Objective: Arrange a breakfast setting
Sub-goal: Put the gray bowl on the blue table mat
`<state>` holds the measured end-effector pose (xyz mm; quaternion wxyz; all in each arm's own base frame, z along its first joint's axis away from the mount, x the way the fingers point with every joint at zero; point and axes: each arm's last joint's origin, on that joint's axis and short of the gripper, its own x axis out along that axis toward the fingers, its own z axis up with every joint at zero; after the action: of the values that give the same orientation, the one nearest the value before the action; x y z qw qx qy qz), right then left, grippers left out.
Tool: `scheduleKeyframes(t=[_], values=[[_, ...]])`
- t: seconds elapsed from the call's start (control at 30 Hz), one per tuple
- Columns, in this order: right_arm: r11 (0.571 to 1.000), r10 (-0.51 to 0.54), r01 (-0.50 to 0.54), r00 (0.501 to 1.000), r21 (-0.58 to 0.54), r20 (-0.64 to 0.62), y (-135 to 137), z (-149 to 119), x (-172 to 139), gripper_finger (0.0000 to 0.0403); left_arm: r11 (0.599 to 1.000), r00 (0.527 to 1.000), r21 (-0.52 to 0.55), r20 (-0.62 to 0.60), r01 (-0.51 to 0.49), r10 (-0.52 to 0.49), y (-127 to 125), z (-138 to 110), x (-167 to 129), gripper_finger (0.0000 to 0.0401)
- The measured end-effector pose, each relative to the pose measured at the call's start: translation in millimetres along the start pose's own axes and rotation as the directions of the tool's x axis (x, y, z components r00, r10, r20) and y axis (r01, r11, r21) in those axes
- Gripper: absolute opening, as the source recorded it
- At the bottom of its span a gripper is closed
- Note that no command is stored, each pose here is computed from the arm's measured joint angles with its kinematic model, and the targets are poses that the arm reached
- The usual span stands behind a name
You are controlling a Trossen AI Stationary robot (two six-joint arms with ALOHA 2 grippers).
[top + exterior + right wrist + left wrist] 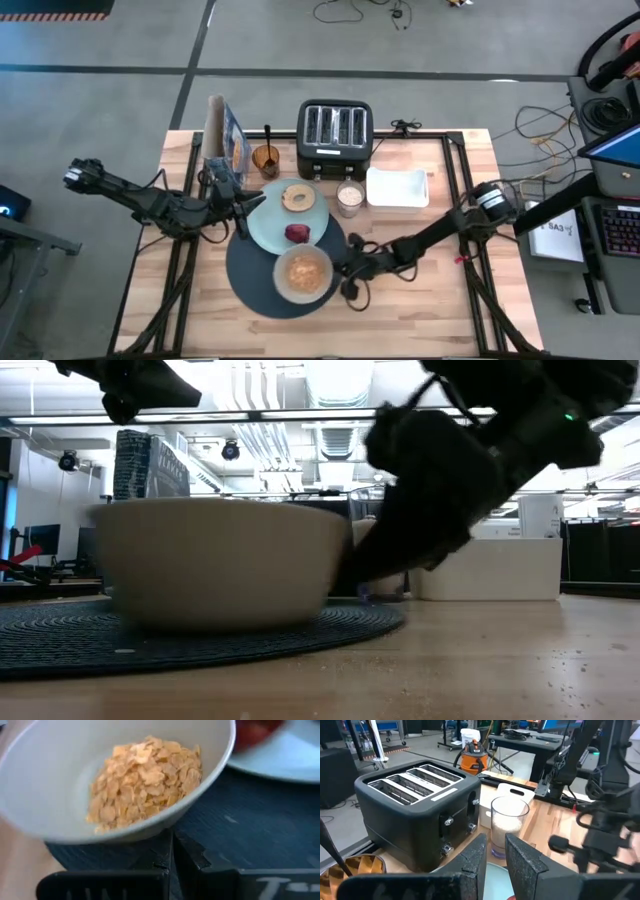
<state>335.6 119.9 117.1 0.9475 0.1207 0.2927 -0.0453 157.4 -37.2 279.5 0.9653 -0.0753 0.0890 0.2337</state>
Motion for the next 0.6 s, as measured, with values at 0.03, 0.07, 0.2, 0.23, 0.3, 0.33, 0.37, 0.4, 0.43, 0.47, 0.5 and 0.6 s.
scheduleKeyframes(t=[0.03, 0.07, 0.2, 0.23, 0.3, 0.33, 0.37, 0.4, 0.43, 0.47, 0.5, 0.6], values=[[1.000, 0.013, -0.013, 1.000, -0.017, -0.014, 3.5, 2.4, 4.5, 0.0009, 1.000, 1.000, 0.001, -0.001, -0.001, 0.001, -0.1, -0.2, 0.2, 0.0052], [0.999, 0.016, -0.017, 0.999, -0.034, -0.038, 5.6, 3.1, 8.3, 0.0009, 1.000, 1.000, 0.002, -0.002, 0.000, 0.000, -0.3, -0.3, 0.3, 0.0052], [0.997, -0.034, 0.025, 0.991, -0.069, -0.127, 4.2, 3.0, 6.5, 0.0009, 1.000, 1.000, 0.003, -0.002, -0.001, 0.001, -0.3, -0.5, 0.4, 0.0052], [0.998, -0.030, 0.023, 0.993, -0.064, -0.111, 4.6, 6.3, 4.0, 0.0009, 1.000, 1.000, 0.006, -0.002, -0.001, 0.001, -0.3, -0.5, 0.4, 0.0052], [0.998, -0.013, 0.009, 0.997, -0.054, -0.075, 6.3, 13.1, -0.2, 0.0009, 1.000, 1.000, 0.012, -0.002, -0.001, 0.001, -0.3, -0.5, 0.4, 0.0052], [0.998, -0.011, 0.007, 0.998, -0.059, -0.064, 5.9, 16.1, -0.1, 0.0009, 1.000, 1.000, 0.016, -0.002, -0.001, 0.001, -0.3, -0.4, 0.4, 0.0052], [0.998, -0.006, 0.002, 0.998, -0.067, -0.055, 6.7, 19.0, 0.6, 0.0009, 1.000, 1.000, 0.021, -0.002, -0.001, 0.001, -0.3, -0.5, 0.4, 0.0052], [0.997, -0.003, -0.001, 0.999, -0.081, -0.051, 7.4, 20.9, 2.9, 0.0009, 1.000, 1.000, 0.025, -0.003, 0.000, 0.000, -0.3, -0.5, 0.5, 0.0052], [0.996, 0.001, -0.005, 0.999, -0.094, -0.050, 8.4, 22.5, 5.8, 0.0009, 1.000, 1.000, 0.026, -0.003, -0.001, 0.001, -0.4, -0.5, 0.5, 0.0052], [0.994, 0.007, -0.012, 0.999, -0.112, -0.048, 9.4, 24.8, 9.3, 0.0009, 1.000, 1.000, 0.027, -0.002, -0.001, 0.001, -0.4, -0.5, 0.5, 0.0052], [0.991, 0.028, -0.033, 0.999, -0.131, -0.042, 10.7, 27.0, 13.7, 0.0009, 1.000, 1.000, 0.028, -0.002, -0.001, 0.001, -0.3, -0.5, 0.4, 0.0052], [0.975, 0.119, -0.117, 0.993, -0.190, -0.001, 12.8, 33.1, 29.2, 0.0009, 0.999, 1.000, 0.039, -0.002, 0.000, 0.001, -0.3, -0.4, 0.4, 0.0052]])
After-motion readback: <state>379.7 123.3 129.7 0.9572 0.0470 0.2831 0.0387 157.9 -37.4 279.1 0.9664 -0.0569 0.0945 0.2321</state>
